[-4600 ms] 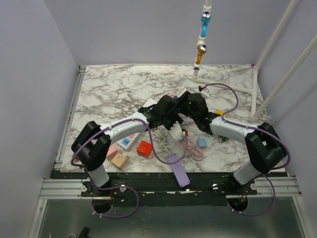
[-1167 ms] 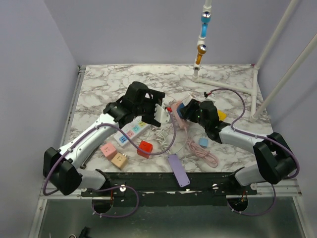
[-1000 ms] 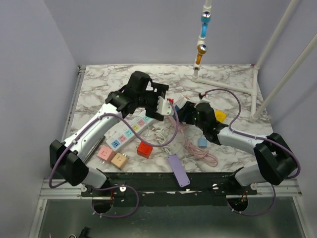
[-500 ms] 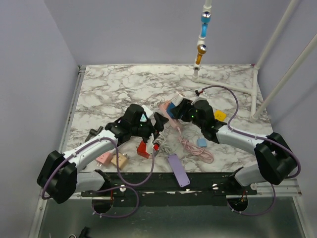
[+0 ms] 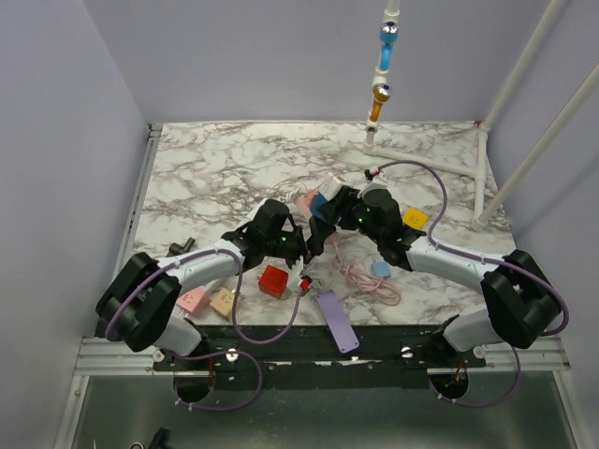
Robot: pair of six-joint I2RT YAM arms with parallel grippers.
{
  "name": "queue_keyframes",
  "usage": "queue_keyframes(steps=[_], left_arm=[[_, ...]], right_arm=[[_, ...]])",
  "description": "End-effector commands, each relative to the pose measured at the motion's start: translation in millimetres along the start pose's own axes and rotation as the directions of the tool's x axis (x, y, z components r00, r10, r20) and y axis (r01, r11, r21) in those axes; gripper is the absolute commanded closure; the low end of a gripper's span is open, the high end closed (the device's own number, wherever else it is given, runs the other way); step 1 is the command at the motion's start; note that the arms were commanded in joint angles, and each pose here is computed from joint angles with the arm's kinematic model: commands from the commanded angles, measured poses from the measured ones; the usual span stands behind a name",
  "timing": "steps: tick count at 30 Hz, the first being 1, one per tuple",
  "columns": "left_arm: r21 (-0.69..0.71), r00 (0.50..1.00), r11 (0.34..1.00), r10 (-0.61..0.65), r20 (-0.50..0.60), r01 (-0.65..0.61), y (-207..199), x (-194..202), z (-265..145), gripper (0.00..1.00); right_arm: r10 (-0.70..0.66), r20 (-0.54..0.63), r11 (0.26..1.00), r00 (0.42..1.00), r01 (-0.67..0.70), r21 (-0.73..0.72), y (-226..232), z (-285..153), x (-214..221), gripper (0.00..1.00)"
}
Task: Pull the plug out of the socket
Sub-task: Remove the plug from the socket.
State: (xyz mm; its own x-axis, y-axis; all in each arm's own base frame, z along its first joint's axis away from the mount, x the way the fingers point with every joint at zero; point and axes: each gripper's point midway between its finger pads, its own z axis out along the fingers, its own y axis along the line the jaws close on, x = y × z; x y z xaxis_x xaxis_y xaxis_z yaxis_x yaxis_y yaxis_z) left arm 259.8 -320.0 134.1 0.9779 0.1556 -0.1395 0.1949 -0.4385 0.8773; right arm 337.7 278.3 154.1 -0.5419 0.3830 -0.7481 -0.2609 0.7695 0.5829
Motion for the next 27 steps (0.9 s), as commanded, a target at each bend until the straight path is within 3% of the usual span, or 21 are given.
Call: queue_keyframes(steps=[1,4,7,14,22,27], left_arm=[[-0.052,0.990,0.989,0.138,0.001,-0.138,14,1,9,0.02],[-0.056,0.988,0.987,0.152,-0.035,-0.154,13,7,11,0.08],[-0.068,0.987,0.987,0.138,-0.088,-0.144,16,16,11,0.20],[-0.104,0.981,0.986,0.111,-0.161,-0.128,24,28,9,0.65],[-0.068,0.982,0.994,0.067,-0.174,-0.080,12,24,2,0.89],[-0.042,0.981,0.999,-0.034,-0.191,0.026,13,24,-1,0.99]], right_arm=[[0.077,0.163,0.969,0.984,-0.035,-0.246,79,-10,-61,0.99],[0.082,0.157,0.967,0.984,-0.041,-0.251,82,-11,-59,0.99],[0.085,0.157,0.965,0.984,-0.042,-0.258,85,-13,-59,0.99],[0.079,0.145,0.963,0.986,-0.038,-0.265,89,-16,-53,0.99],[0.069,0.159,0.967,0.985,-0.027,-0.254,88,-18,-54,0.99],[0.030,0.177,0.972,0.984,0.013,-0.237,86,-18,-51,0.99]])
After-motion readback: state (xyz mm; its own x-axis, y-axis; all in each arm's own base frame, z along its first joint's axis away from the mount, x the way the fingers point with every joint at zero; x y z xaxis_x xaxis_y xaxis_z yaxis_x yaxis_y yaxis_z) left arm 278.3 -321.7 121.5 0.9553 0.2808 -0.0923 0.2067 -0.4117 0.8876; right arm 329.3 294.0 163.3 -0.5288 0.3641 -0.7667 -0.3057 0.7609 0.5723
